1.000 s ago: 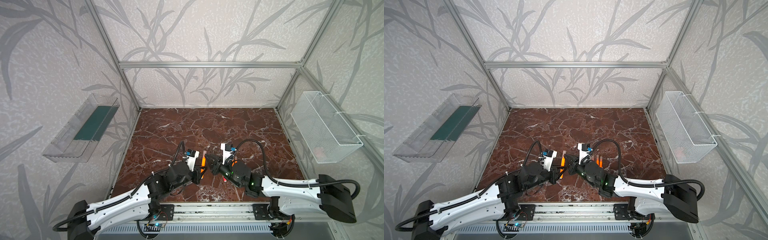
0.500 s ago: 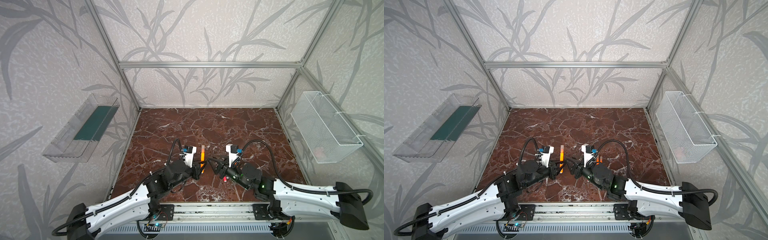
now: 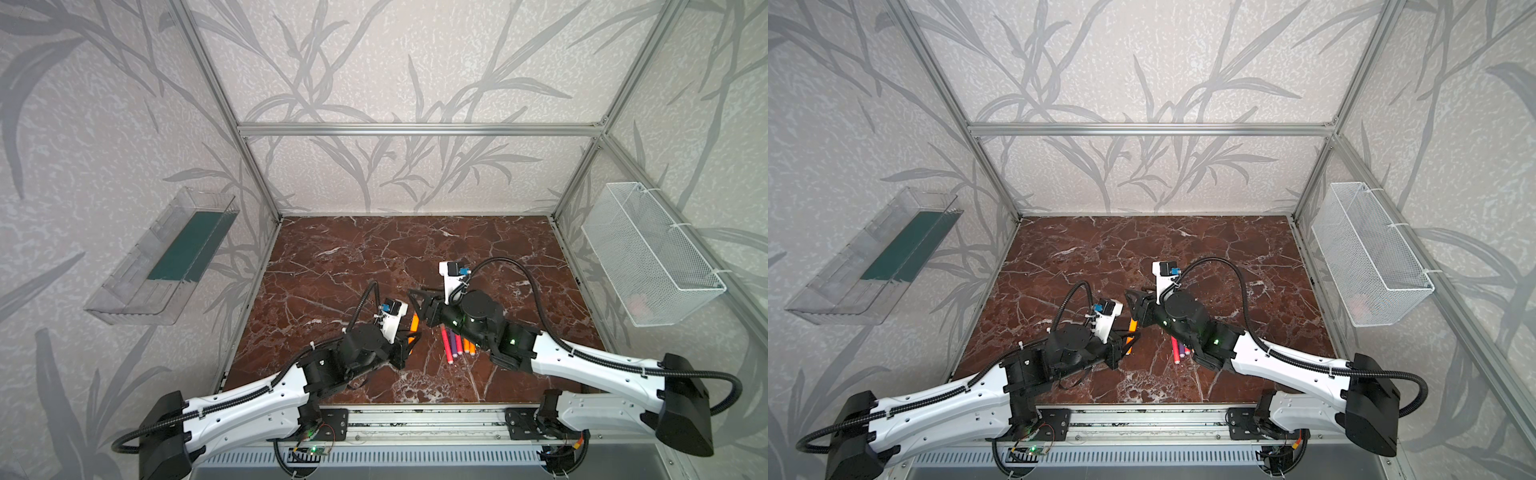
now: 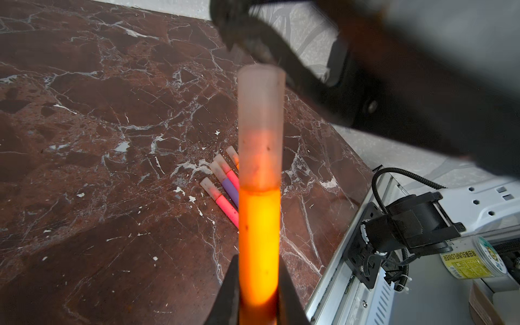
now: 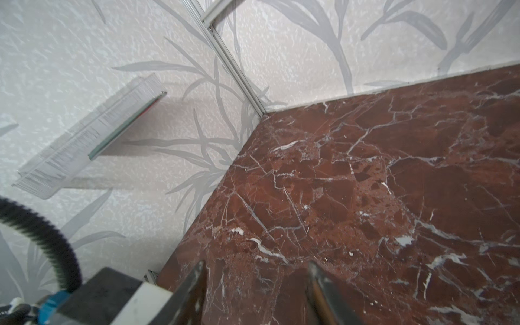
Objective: Insert the pens into the pen caps
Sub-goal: 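Press the cap onto the orange marker with the right gripper while the left holds it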
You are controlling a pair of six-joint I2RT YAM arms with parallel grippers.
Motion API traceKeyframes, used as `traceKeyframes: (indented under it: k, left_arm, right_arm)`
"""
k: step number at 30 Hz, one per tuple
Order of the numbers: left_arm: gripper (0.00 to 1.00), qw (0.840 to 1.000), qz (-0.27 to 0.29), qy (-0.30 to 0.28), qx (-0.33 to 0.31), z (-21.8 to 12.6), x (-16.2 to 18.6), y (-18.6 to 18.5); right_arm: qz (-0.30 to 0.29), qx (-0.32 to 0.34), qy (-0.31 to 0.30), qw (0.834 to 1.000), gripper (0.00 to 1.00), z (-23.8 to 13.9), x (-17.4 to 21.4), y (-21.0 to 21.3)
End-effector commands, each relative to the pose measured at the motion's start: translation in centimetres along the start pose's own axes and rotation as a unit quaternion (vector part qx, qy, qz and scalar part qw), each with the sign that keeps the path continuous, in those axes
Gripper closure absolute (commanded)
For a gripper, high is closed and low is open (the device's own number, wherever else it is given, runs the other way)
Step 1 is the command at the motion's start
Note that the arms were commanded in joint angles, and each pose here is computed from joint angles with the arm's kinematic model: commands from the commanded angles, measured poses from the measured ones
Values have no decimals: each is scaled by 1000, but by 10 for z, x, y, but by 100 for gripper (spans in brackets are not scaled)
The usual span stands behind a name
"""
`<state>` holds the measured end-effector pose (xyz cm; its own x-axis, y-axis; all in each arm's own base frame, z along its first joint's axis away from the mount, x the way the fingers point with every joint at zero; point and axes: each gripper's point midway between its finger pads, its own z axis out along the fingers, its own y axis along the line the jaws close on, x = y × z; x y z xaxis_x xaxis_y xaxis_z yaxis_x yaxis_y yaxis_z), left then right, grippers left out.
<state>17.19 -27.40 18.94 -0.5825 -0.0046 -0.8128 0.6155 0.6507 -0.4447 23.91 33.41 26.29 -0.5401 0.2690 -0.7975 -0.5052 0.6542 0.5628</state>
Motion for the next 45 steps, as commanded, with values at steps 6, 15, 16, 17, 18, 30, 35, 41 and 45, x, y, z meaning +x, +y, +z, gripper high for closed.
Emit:
traceKeyframes:
  k: [6,15,16,17,18,30,35,41,45]
  left_arm:
    - [100,1000,12,-25,12,-2,-18,-10]
    - [100,999,14,-28,18,0,-21,-14]
    - [100,999,14,-30,19,-1,-22,-14]
    - [100,999,15,-34,20,-1,-24,-15]
    - [100,999,16,-37,20,-1,-25,-14]
    - [100,994,-1,-65,89,-4,-60,-24]
    - [100,995,15,-87,43,-8,-80,-13]
    - [100,977,24,-139,-157,-24,-118,43]
    - [100,967,21,-166,-191,-30,-132,48]
  right_arm:
    - [9,-28,8,1000,57,4,-3,14]
    - [5,-33,28,999,85,10,8,14]
    - [4,-33,31,999,90,10,10,13]
    - [1,-33,34,999,95,10,14,11]
    - [-1,-37,37,999,100,10,17,10]
    - [-56,-222,50,972,100,-26,61,28]
    - [-38,-211,55,975,100,-31,75,30]
    - [5,39,104,994,100,-29,102,-19]
    - [5,80,122,989,100,-21,120,-19]
